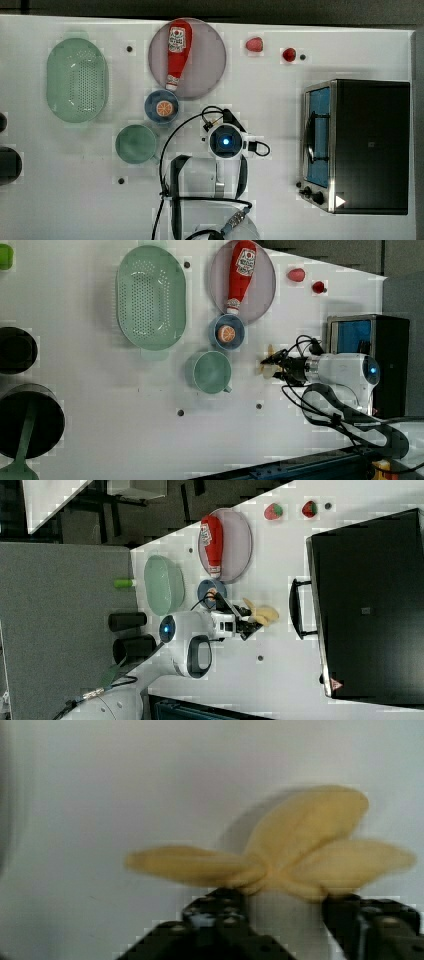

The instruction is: Pick Banana and place it in mug.

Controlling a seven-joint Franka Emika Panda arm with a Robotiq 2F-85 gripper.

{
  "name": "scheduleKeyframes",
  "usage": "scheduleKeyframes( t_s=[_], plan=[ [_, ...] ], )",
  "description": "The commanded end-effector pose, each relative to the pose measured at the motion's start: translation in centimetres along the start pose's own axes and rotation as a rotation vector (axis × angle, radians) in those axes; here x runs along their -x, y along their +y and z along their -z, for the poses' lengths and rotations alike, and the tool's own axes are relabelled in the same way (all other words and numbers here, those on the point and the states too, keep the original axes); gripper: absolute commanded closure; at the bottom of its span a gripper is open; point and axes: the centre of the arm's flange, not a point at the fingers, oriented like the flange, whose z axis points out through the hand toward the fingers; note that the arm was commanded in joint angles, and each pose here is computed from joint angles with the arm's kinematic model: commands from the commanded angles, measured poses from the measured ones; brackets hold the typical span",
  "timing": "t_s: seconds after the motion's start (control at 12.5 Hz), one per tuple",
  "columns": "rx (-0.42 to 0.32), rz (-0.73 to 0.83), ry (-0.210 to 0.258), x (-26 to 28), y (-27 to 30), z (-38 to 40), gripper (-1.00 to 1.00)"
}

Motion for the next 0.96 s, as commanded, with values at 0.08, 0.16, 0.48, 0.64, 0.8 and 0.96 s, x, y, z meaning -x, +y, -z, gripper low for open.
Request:
scheduleKeyframes(
  t_s=[0.08, 0.16, 0.48, 0.64, 0.8, 0.96],
  plan=[
    [-0.013, 0.029, 0.014, -0.2, 0.1, 1.1, 0.45],
    [-0.019, 0.023, 0.020, -0.5, 0.1, 1.6, 0.46],
    [-0.051, -0.005, 0.045, -2.3, 0.2, 8.8, 0.46],
    [-0.035, -0.022, 0.021, -2.9, 0.8, 14.8, 0.46],
    [-0.035, -0.030, 0.007, -3.1, 1.2, 22.4, 0.46],
    [-0.011, -0.023, -0.024, -2.4, 1.8, 27.3, 0.46]
  ],
)
